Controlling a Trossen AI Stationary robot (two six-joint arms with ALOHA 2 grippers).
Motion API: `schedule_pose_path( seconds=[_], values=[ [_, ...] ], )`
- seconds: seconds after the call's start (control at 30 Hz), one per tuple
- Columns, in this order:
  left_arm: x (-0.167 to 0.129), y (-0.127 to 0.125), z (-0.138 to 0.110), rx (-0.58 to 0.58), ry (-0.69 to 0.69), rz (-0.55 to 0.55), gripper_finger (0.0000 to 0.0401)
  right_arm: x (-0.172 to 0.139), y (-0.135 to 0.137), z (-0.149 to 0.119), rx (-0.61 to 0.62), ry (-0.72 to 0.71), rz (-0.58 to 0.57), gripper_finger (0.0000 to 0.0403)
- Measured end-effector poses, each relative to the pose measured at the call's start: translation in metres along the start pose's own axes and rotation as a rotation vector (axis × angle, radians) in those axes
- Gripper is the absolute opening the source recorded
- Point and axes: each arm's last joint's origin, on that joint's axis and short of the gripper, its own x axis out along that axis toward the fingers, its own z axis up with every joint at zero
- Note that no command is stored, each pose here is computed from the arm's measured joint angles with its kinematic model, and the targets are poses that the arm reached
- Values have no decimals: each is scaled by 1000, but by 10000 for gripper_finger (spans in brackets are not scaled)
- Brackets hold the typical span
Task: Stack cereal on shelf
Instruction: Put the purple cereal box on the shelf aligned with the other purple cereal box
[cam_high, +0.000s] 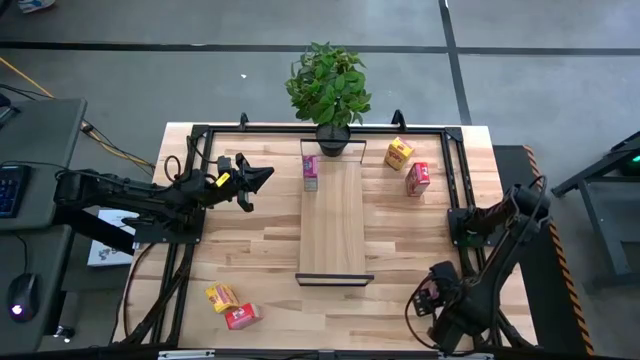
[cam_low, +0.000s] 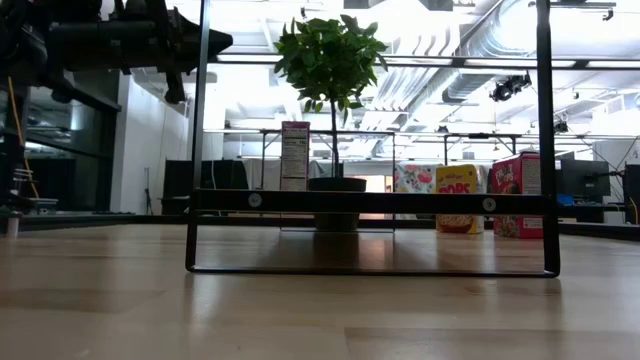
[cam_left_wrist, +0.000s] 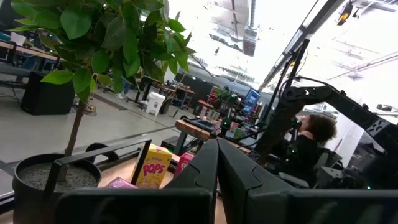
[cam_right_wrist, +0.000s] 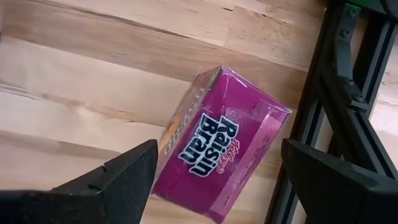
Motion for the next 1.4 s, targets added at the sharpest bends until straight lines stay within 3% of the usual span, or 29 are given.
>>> schedule_pose_path(
  seconds=[0.53,1.03,1.3,1.4],
  values=[
    [0,0,0,0,3,1,0,13,9,-1,4,-58,-63,323],
    [0,0,0,-1,3,1,0,12,9,-3,-76,-7,-77,161],
    [0,0,0,0,3,1,0,-44,-7,18,-193,-7,87,134],
    [0,0,0,0,3,1,0,-72,-15,33,-197,-95,267,134]
  ],
)
